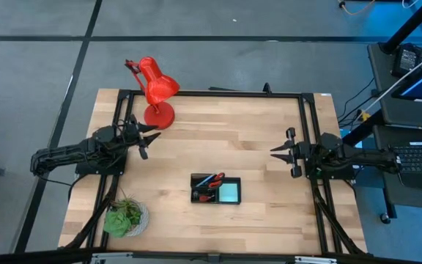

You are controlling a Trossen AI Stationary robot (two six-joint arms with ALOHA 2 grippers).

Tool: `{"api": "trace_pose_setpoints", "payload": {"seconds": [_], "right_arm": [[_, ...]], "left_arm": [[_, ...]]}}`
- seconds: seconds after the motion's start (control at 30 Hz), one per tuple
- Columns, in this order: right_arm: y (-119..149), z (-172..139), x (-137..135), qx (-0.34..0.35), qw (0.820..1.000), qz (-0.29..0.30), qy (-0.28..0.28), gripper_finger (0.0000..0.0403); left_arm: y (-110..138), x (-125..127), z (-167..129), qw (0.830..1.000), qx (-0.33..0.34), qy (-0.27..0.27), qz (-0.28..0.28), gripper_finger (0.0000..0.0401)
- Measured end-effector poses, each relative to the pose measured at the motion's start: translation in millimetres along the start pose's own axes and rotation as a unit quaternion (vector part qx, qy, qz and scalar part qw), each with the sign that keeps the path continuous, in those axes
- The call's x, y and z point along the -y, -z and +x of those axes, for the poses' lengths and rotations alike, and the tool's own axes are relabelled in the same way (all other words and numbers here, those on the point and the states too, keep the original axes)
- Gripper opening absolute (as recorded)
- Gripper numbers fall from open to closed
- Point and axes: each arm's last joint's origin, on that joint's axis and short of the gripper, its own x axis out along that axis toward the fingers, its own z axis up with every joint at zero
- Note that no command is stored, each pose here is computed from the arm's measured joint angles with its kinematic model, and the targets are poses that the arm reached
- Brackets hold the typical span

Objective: Pick and place office supplies into organizer
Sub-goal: Return to Home Position

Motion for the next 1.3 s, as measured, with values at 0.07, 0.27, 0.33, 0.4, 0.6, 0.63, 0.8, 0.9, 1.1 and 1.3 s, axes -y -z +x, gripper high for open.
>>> {"api": "trace_pose_setpoints", "payload": {"seconds": [0.07, 0.27, 0.33, 0.4, 0.6, 0.63, 0.8, 0.9, 1.1, 1.3], "right_arm": [[0.0, 0.0, 0.0, 0.000, 1.000, 0.009, 0.000, 0.0078], [0.0, 0.0, 0.0, 0.000, 1.000, 0.009, 0.000, 0.0078], [0.0, 0.0, 0.0, 0.000, 1.000, 0.009, 0.000, 0.0078], [0.0, 0.0, 0.0, 0.000, 1.000, 0.009, 0.000, 0.0078], [0.0, 0.0, 0.0, 0.000, 1.000, 0.009, 0.000, 0.0078], [0.0, 0.0, 0.0, 0.000, 1.000, 0.009, 0.000, 0.0078], [0.0, 0.0, 0.0, 0.000, 1.000, 0.009, 0.000, 0.0078], [0.1, 0.0, 0.0, 0.000, 1.000, 0.009, 0.000, 0.0078], [0.0, 0.0, 0.0, 0.000, 1.000, 0.009, 0.000, 0.0078], [0.1, 0.0, 0.0, 0.000, 1.000, 0.009, -0.001, 0.0078]], "left_arm": [[0.0, 0.0, 0.0, 1.000, 0.000, 0.000, 0.000, 0.0136], [0.0, 0.0, 0.0, 1.000, 0.000, 0.000, 0.000, 0.0136], [0.0, 0.0, 0.0, 1.000, 0.000, 0.000, 0.000, 0.0136], [0.0, 0.0, 0.0, 1.000, 0.000, 0.000, 0.000, 0.0136], [0.0, 0.0, 0.0, 1.000, 0.000, 0.000, 0.000, 0.0136], [0.0, 0.0, 0.0, 1.000, 0.000, 0.000, 0.000, 0.0136], [-0.1, 0.0, 0.0, 1.000, 0.000, 0.000, 0.000, 0.0136], [-0.1, 0.0, 0.0, 1.000, 0.000, 0.000, 0.000, 0.0136], [-0.1, 0.0, 0.0, 1.000, 0.000, 0.000, 0.000, 0.0136], [-0.2, 0.0, 0.0, 1.000, 0.000, 0.000, 0.000, 0.0136]]}}
